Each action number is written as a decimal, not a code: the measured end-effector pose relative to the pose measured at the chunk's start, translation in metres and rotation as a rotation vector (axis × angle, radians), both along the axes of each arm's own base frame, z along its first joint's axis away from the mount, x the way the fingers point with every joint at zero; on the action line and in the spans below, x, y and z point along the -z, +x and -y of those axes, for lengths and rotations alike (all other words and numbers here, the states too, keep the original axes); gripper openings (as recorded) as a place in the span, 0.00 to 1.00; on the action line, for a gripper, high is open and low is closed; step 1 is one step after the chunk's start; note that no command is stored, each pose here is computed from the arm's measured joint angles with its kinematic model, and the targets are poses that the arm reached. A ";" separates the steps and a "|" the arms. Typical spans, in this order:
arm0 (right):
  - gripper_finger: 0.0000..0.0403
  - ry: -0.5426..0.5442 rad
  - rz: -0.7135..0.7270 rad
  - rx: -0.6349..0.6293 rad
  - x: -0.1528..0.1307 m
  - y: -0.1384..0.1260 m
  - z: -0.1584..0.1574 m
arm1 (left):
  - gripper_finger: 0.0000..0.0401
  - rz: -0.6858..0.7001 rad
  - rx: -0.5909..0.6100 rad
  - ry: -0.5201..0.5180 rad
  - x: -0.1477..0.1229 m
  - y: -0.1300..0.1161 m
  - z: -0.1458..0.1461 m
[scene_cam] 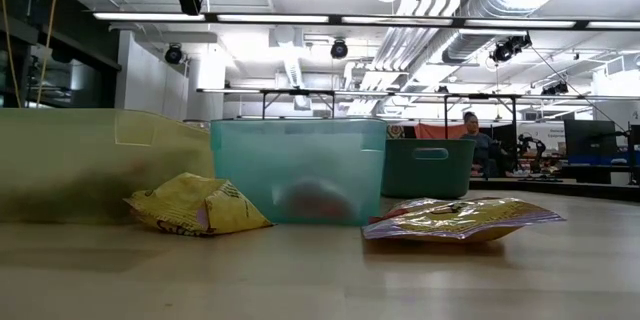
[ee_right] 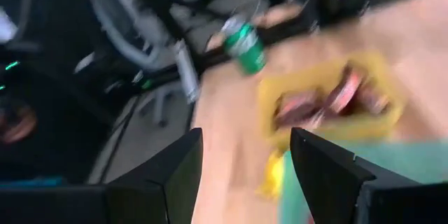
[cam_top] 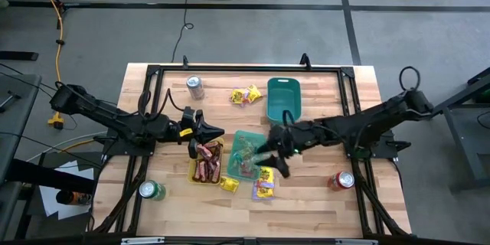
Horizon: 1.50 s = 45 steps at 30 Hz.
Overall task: Sort candy
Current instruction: Put the yellow candy into the blue bin
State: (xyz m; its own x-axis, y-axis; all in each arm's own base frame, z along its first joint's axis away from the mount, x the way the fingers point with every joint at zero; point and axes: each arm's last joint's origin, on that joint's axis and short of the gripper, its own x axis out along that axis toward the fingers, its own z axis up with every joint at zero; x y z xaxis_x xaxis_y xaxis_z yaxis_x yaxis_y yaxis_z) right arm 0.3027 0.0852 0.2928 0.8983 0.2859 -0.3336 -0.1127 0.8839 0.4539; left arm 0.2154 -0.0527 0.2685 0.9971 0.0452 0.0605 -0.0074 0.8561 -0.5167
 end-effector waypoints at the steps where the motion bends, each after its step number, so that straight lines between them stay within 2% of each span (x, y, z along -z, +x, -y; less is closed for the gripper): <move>1: 0.52 0.015 -0.028 -0.014 -0.001 -0.006 -0.004 | 0.00 -0.002 0.000 0.000 0.000 0.000 0.000; 5: 0.52 0.016 -0.228 -0.040 0.009 -0.028 -0.024 | 0.00 -0.005 0.000 0.001 0.000 0.000 0.000; 8: 0.52 -0.042 -0.389 -0.030 0.027 -0.042 -0.042 | 0.00 -0.005 0.000 0.002 0.001 0.000 0.000; 11: 0.52 -0.137 -0.474 0.002 0.047 -0.046 -0.058 | 0.00 -0.006 0.000 0.002 0.001 0.000 0.000; 15: 0.52 -0.255 -0.463 0.053 0.072 -0.035 -0.072 | 0.00 -0.008 0.000 0.003 0.001 0.000 0.000; 21: 0.52 -0.362 -0.464 0.018 0.109 -0.014 -0.081 | 0.00 -0.008 -0.001 0.003 0.001 0.000 0.000; 33: 0.52 -0.453 -0.527 -0.012 0.151 -0.001 -0.085 | 0.00 -0.020 -0.002 0.008 0.002 0.000 0.000; 38: 0.52 -0.476 -0.540 -0.008 0.159 0.000 -0.085 | 0.00 -0.029 -0.003 0.009 0.003 0.000 0.000; 42: 0.43 -0.489 -0.536 0.000 0.160 0.001 -0.085 | 0.00 -0.031 -0.003 0.010 0.003 0.000 0.000; 45: 0.29 -0.486 -0.539 0.003 0.160 0.000 -0.085 | 0.00 -0.031 -0.002 0.011 0.003 0.000 0.000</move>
